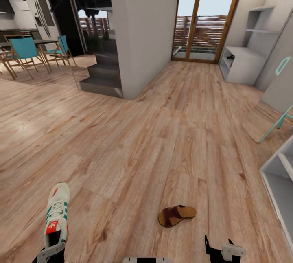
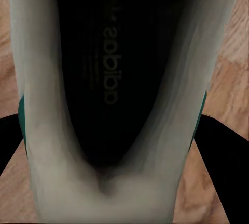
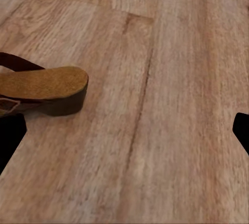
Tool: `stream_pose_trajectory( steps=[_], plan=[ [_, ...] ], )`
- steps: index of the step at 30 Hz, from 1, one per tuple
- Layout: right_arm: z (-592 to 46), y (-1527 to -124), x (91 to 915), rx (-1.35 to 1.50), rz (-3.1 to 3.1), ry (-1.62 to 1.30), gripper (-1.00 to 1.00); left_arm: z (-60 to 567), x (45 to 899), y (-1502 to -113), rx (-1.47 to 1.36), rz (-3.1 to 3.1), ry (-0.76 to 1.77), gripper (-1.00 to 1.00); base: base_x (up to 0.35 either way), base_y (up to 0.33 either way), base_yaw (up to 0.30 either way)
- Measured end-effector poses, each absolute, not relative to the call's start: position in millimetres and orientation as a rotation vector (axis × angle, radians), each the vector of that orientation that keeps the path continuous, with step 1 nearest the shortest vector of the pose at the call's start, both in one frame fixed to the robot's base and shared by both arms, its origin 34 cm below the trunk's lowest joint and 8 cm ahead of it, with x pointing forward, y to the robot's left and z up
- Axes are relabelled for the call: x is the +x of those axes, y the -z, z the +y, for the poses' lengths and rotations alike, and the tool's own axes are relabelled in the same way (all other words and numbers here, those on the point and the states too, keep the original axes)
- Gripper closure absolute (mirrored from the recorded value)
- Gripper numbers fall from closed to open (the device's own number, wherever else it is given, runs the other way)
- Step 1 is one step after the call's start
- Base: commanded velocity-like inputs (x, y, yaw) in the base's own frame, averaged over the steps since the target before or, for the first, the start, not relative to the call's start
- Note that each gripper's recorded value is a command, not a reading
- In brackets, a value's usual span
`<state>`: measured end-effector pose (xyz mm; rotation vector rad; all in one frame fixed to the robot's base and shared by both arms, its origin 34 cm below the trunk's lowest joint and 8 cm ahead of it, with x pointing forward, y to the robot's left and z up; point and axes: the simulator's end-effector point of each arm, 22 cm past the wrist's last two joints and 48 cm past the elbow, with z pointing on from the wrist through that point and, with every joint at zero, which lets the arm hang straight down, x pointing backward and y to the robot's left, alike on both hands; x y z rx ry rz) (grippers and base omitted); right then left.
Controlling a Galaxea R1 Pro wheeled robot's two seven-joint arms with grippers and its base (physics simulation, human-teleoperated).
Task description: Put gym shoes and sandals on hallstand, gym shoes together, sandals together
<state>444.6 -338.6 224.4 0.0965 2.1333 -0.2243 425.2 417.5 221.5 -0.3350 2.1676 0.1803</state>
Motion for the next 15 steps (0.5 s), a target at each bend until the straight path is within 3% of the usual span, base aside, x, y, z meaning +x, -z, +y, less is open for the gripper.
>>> stream_pose_trajectory(
  steps=[8,15],
  plan=[
    [-338.7,-224.5,444.8,0.097,2.133,0.224,-1.00,417.2,425.7,-221.7,-0.332,2.167,-0.180,1.00,0.000,-0.026,0.274],
    [-338.7,-224.5,444.7,0.096,2.133,0.224,-1.00,417.2,425.7,-221.7,-0.332,2.167,-0.179,1.00,0.000,-0.195,0.278]
  ],
)
